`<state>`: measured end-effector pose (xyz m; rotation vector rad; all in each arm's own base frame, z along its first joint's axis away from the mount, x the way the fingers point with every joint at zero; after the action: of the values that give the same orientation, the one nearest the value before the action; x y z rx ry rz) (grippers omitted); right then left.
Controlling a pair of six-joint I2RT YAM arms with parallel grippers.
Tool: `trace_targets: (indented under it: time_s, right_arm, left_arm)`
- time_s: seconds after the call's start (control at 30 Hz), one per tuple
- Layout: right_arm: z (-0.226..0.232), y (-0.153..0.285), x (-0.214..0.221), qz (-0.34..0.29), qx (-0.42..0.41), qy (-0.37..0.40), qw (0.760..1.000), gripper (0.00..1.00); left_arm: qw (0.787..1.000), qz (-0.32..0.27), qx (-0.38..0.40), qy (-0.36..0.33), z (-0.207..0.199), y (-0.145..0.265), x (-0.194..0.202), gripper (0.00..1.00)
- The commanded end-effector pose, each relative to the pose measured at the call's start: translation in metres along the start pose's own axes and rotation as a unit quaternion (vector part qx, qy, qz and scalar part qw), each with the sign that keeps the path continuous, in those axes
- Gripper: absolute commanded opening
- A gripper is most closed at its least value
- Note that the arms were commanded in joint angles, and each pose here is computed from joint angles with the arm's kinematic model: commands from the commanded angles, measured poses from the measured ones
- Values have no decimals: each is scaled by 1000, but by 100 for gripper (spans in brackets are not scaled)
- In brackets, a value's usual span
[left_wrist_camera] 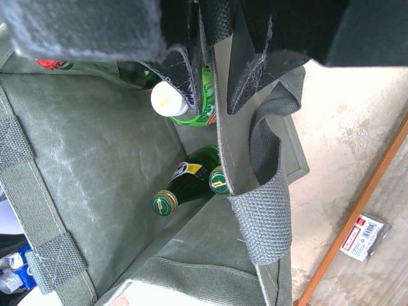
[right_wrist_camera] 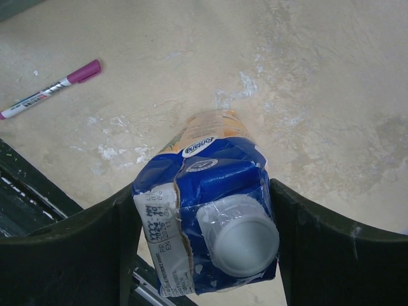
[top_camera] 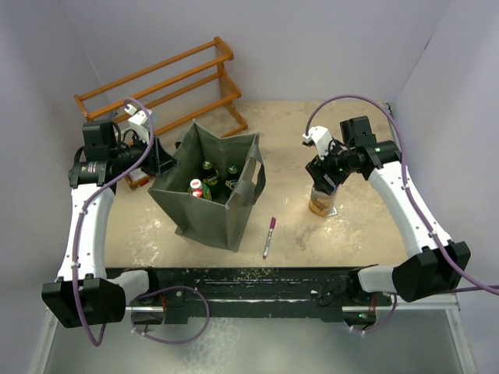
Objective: Place the beverage into the canvas bag
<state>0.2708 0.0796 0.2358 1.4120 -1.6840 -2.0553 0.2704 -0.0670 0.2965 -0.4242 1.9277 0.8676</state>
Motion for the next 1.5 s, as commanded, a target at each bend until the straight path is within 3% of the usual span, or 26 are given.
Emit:
trace_targets:
  time_s: [0.0,0.53,0.9,1.17,1.47]
  right_arm:
    - [3,7,-6,-25,-8,5,1000,71]
    - [8,32,-26,-74,-7,6,997,25]
    - [2,55,-51,-114,15,1,993,1]
    - [-8,80,-80,-161,48,-7,986,0]
    - [-21,147,-150,-283,87,-42,954,0]
  left_arm:
    - [999,-17,0,-27,2,1,-10,25]
    - [999,-18,-3,-30,1,3,-13,25]
    - [1000,-16,-2,-26,3,1,-12,25]
    - [999,-18,-2,-26,6,-1,-17,25]
    - [999,-17,-7,-33,10,-2,-18,24]
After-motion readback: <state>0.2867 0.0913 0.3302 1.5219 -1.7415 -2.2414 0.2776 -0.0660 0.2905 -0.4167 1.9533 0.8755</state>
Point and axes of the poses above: each gripper's point midway between its finger pads, its own y axis back along the fingers, its own z axis along the line the jaws close on, x = y × z, the point moved 4 cm from there along y, back along the fingers, and after that the axes turned 4 degrees about -y, right-handed, at the moved point
